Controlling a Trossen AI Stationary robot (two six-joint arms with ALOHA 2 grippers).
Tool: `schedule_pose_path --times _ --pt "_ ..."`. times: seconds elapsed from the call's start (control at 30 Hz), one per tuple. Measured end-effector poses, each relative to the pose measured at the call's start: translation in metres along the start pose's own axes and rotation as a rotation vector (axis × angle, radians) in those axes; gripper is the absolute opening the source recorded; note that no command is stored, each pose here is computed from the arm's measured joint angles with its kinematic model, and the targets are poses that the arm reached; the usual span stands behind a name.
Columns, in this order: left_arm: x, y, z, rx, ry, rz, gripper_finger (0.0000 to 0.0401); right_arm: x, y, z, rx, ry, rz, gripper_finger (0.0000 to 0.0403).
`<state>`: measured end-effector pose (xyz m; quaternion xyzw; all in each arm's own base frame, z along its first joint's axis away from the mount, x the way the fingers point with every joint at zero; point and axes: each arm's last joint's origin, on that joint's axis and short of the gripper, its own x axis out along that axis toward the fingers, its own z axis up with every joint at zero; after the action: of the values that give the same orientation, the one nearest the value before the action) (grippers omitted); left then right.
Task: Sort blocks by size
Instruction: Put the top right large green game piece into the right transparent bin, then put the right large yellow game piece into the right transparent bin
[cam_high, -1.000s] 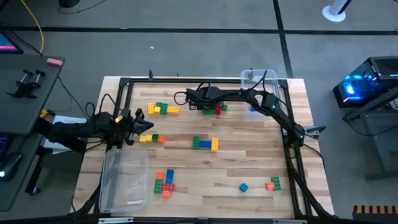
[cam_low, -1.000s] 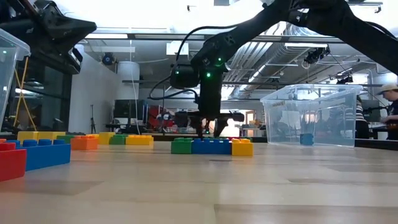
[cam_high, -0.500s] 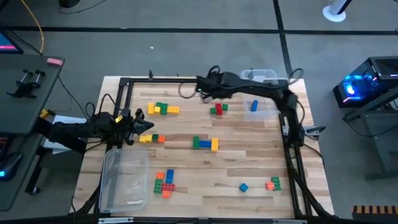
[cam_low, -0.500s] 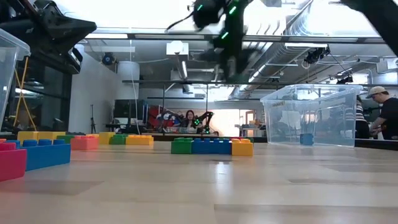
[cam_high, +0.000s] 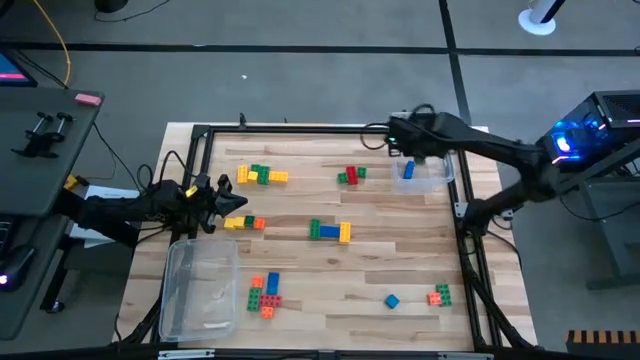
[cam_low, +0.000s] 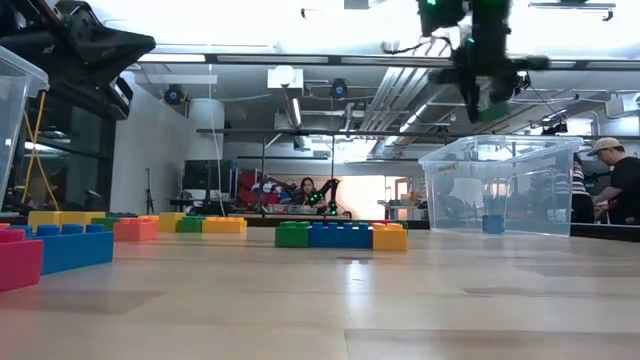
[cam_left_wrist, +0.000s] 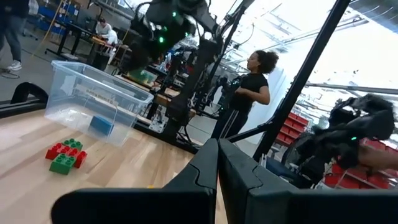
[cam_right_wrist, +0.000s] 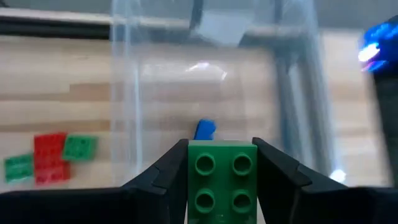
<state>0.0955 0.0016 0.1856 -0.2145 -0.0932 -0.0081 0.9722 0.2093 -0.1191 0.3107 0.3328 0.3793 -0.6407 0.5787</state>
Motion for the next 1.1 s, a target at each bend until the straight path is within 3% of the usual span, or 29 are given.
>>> schedule_pose_path --times 0.2,0.33,0.43,0.77,0.87,1.1 --pt "0.0 0.0 0.0 0.0 0.001 0.0 0.0 0.027 -0.017 -0.012 0.086 0.046 0.088 0.0152" --pt "0.0 0.0 0.0 0.0 0.001 0.001 0.0 0.031 -0.02 -0.015 -0.06 0.041 0.075 0.0235" --pt "0.0 0.0 0.0 0.0 0.001 0.0 0.0 0.03 -0.019 -0.015 -0.168 0.036 0.09 0.0274" --pt "0.0 0.0 0.0 0.0 0.001 0.0 0.0 0.024 -0.014 -0.009 -0.309 -0.047 0.192 0.0289" --pt "0.0 0.0 0.0 0.0 0.001 0.0 0.0 0.015 -0.01 -0.009 -0.299 -0.063 0.324 0.029" --pt "0.0 0.0 0.0 0.0 0.001 0.0 0.0 -0.039 0.013 -0.035 -0.215 -0.112 0.786 0.0291"
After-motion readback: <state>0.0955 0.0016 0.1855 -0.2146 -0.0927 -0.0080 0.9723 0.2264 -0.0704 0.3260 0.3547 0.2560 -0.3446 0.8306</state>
